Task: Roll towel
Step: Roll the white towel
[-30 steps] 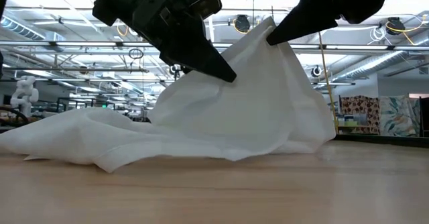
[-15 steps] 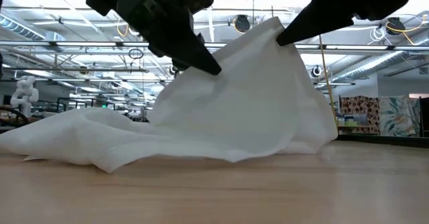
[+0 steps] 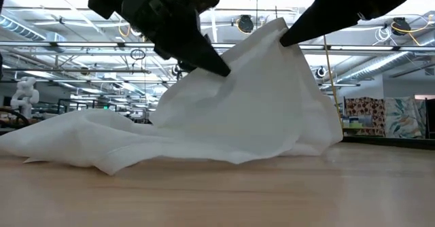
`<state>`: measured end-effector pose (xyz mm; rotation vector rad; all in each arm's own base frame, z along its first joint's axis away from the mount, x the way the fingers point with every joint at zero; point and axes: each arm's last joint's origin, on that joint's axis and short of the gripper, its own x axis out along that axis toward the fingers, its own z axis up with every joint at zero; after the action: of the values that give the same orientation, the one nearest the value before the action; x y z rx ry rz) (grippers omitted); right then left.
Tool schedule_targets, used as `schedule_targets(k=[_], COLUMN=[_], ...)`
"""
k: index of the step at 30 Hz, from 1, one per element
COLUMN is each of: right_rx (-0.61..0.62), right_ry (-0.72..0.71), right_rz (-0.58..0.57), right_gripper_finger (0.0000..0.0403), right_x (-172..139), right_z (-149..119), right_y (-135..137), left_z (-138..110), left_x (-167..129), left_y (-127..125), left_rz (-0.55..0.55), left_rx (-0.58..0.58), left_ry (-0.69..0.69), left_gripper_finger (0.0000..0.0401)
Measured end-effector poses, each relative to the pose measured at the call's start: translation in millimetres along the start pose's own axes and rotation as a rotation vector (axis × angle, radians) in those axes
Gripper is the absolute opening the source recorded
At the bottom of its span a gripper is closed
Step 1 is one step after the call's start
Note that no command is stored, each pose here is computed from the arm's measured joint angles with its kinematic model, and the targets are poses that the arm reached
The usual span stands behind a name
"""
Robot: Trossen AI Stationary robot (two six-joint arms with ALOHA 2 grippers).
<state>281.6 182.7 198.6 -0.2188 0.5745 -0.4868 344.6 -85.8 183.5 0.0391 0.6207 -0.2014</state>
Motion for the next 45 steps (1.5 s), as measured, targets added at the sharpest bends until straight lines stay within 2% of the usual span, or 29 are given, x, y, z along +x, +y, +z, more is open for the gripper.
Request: schedule_targets(k=[4, 11, 17, 19, 26, 31, 37, 40, 43, 45], right_rx=[0.01, 0.012, 0.013, 0.012, 0.012, 0.012, 0.018, 0.025, 0.036, 0.036], right_ry=[-0.007, -0.005, -0.006, -0.01, -0.016, -0.018, -0.029, -0.029, -0.03, -0.03], right_rz=[0.0, -0.003, -0.008, -0.015, -0.026, -0.03, -0.049, -0.053, -0.052, -0.052], right_gripper_finger=[0.0, 0.0, 0.0, 0.0, 0.0, 0.0, 0.0, 0.0, 0.0, 0.0], right_x=[0.2, 1.0, 1.9, 1.9, 2.1, 2.1, 2.5, 3.2, 2.9, 2.8], right_z=[0.9, 1.1, 1.4, 1.5, 1.7, 1.8, 2.2, 2.5, 2.8, 2.9], right_y=[0.3, -0.3, -0.9, -1.1, -1.6, -1.7, -2.5, -3.0, -3.3, -3.4], left_z=[0.6, 1.2, 9.3, 11.0, 9.2, 2.0, -1.6, -4.5, -5.1, -4.7], left_x=[3.5, 3.3, 1.7, 0.8, 11.3, 19.4, 25.2, 29.0, 30.0, 29.5], left_y=[-6.8, -12.0, -22.9, -26.1, -32.2, -32.7, -33.8, -31.0, -28.3, -29.2], left_rz=[0.003, 0.097, 0.13, 0.171, 0.247, 0.33, 0.326, 0.384, 0.437, 0.452], left_rx=[0.019, 0.028, 0.061, 0.08, 0.136, 0.203, 0.22, 0.213, 0.231, 0.254], left_ry=[-0.028, -0.046, -0.141, -0.163, -0.219, -0.19, -0.191, -0.185, -0.179, -0.178], left_gripper_finger=[0.0155, 0.0175, 0.0188, 0.0194, 0.0238, 0.026, 0.0254, 0.0242, 0.0206, 0.0165])
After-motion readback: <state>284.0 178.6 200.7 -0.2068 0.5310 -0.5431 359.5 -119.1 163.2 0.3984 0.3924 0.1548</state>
